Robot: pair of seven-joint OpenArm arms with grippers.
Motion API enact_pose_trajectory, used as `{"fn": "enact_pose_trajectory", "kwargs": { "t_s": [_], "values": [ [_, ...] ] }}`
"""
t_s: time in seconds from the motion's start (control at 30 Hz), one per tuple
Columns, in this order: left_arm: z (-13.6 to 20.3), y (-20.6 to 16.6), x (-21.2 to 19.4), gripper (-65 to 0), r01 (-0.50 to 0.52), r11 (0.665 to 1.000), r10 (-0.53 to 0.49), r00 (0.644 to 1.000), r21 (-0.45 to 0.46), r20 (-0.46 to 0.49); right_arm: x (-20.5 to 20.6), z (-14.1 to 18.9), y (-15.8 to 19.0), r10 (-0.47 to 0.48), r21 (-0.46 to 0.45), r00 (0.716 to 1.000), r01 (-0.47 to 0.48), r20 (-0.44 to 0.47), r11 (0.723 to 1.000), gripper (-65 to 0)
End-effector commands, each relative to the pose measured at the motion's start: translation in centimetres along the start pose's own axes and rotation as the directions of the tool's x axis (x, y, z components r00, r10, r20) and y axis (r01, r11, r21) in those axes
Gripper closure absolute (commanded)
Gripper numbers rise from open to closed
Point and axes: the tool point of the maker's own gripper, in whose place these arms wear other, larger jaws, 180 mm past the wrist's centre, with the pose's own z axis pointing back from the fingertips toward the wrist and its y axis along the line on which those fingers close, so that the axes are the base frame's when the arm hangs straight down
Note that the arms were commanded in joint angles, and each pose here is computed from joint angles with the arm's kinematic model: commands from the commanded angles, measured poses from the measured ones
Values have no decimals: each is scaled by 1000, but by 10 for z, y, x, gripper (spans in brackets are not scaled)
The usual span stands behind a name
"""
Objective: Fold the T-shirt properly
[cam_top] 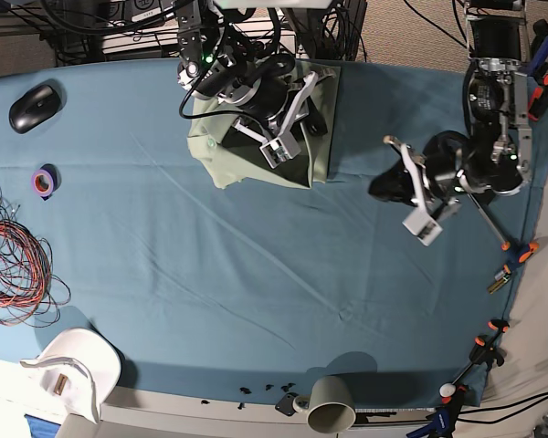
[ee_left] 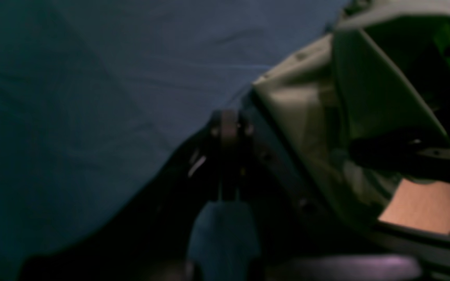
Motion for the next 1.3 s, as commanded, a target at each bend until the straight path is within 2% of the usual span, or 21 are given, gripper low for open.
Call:
{"fn": "enact_pose_trajectory", "kwargs": {
  "t_s": [0.0, 0.07, 0.17, 0.23, 0.37, 0.4, 0.47, 0.67, 0.87, 1.17, 1.27],
  "values": [
    [7, 0, 19, 0, 16, 1000, -16, 998, -6, 63, 14, 2, 6, 1, 20, 999, -2, 54, 1000, 0],
    [11, 2, 23, 0, 4, 1000, -3, 996, -10, 89, 14, 2, 6, 1, 21, 999, -2, 54, 1000, 0],
    [19, -5, 31, -10, -3, 998, 12, 991, -67, 134, 14, 2, 6, 1, 20, 999, -2, 54, 1000, 0],
    [25, -17, 35, -79, -6, 989, 29, 988, -147, 150, 13, 2, 6, 2, 20, 999, -3, 53, 1000, 0],
    [38, -48, 39, -88, 15, 945, 42, 985, -326, 168, 12, 1, 5, 6, 14, 999, -7, 48, 1000, 0],
    [39, -51, 38, -89, 14, 937, 45, 986, -348, 162, 11, 1, 5, 5, 13, 999, -6, 44, 1000, 0],
    [38, -52, 30, -89, 15, 937, 30, 992, -349, 122, 6, -2, 5, -2, 17, 1000, 1, 29, 1000, 0],
    [28, -71, 28, -88, 35, 916, 6, 995, -401, 101, -14, -15, 3, -28, 29, 999, 29, -30, 999, 0],
    [10, -103, 22, -89, 35, 870, 2, 997, -492, 75, -11, -17, 1, -23, 29, 999, 24, -29, 999, 0],
    [-12, -155, 28, -89, 39, 785, 27, 995, -619, 97, -11, -17, 2, -24, 30, 999, 25, -29, 999, 0],
    [-14, -160, 34, -89, 43, 777, 40, 992, -628, 117, -13, -16, -2, -27, 22, 999, 27, -33, 999, 0]
  ]
}}
